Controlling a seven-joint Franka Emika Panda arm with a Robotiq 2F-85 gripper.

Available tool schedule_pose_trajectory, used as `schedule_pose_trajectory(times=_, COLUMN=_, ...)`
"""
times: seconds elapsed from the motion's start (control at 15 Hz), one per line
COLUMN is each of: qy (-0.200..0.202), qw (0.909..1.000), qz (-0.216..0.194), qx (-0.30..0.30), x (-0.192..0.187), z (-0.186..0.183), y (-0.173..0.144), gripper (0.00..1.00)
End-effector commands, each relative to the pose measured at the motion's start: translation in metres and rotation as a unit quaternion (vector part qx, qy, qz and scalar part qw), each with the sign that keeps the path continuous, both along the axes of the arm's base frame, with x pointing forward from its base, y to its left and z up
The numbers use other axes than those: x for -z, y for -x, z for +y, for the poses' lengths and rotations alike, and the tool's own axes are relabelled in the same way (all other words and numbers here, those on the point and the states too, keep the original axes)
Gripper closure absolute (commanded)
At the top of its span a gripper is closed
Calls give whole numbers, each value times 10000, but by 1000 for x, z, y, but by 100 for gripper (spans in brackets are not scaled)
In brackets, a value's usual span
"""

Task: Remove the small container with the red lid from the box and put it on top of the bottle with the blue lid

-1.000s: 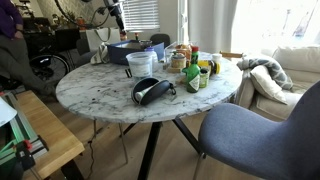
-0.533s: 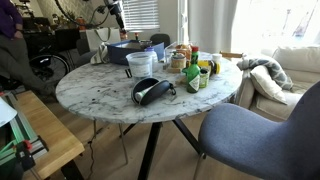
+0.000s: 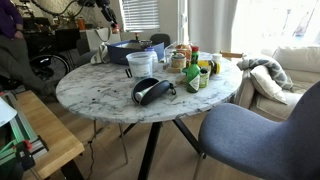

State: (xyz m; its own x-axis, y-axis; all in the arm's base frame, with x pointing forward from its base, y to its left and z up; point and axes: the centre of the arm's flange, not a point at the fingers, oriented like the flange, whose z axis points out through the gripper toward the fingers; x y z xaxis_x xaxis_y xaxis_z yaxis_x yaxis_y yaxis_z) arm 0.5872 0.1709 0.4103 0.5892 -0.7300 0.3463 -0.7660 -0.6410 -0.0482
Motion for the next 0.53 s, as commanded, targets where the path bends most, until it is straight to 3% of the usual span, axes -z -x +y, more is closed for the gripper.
schedule_pose_trajectory(times=0.0, qy=-12, qw=10000, qz=-8, qx=-6, x=-1, z=1, y=-1, gripper=51)
schedule_pose_trajectory(times=0.07, qy=-12, qw=10000, qz=-2, qx=2, x=1, z=-1, y=-4, gripper=51)
schedule_pose_trajectory(times=0.13, qy=-8, qw=10000, qz=7, qx=12, x=2, z=-2, y=-6, gripper=76)
schedule_pose_trajectory(times=0.47, qy=434, qw=9948, qz=-5, qx=918, x=-47, z=-89, y=30, gripper=76)
